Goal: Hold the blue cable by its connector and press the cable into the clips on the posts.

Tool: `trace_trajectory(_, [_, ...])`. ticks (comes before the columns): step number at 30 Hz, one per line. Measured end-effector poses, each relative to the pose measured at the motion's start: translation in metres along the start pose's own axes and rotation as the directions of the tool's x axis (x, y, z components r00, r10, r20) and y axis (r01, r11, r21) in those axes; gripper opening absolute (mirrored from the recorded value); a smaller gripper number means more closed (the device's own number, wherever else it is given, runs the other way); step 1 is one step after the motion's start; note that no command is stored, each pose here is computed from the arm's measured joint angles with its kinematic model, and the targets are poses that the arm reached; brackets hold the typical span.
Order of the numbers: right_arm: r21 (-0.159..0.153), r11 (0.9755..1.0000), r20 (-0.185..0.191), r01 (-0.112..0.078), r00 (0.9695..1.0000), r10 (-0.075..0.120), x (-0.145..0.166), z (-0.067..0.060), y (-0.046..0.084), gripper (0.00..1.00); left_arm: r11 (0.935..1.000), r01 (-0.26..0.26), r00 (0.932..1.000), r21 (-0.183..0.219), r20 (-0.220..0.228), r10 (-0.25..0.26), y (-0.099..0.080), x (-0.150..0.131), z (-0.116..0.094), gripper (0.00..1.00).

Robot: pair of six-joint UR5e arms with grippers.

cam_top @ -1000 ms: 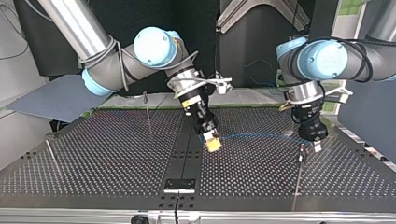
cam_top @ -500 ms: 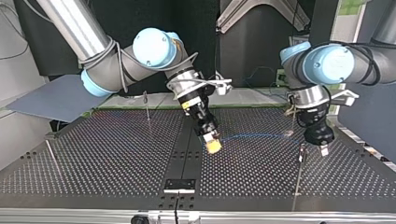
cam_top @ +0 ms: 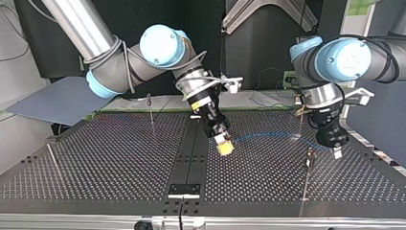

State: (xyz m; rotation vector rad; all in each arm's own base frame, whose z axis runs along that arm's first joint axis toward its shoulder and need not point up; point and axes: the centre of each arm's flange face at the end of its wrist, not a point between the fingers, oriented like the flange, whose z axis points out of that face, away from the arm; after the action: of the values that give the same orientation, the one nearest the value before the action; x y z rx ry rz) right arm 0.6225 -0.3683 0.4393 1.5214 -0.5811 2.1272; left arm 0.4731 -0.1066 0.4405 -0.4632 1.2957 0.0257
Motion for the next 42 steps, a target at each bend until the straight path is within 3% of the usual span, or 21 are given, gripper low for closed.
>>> trace_trajectory(9, [-0.013, 0.9999, 0.003, 0.000, 1.0000, 0.000, 0.000, 0.001, 0.009, 0.00, 0.9998, 0.001, 1.0000, 0.018, -0.004, -0.001, 0.000, 0.002, 0.002, 0.00])
trace_trajectory(16, [-0.026, 0.9997, 0.002, 0.002, 1.0000, -0.002, 0.000, 0.001, 0.018, 0.00, 0.9997, -0.009, 0.9995, 0.024, -0.032, 0.009, 0.002, 0.019, 0.009, 0.00])
trace_trajectory(26, [-0.041, 0.9991, -0.002, 0.007, 1.0000, -0.007, 0.002, 0.003, 0.030, 0.00, 0.9987, 0.019, 0.9998, 0.047, -0.004, -0.019, 0.005, 0.012, 0.024, 0.00])
trace_trajectory(32, [-0.050, 0.9987, -0.008, 0.011, 0.9999, -0.011, 0.005, 0.005, 0.037, 0.00, 0.9976, 0.030, 0.9995, 0.062, 0.006, -0.031, 0.005, 0.006, 0.035, 0.00])
trace_trajectory(42, [-0.070, 0.9973, -0.019, 0.020, 0.9996, -0.021, 0.006, 0.012, 0.057, 0.00, 0.9956, 0.050, 0.9986, 0.079, -0.016, -0.049, 0.011, 0.023, 0.067, 0.00])
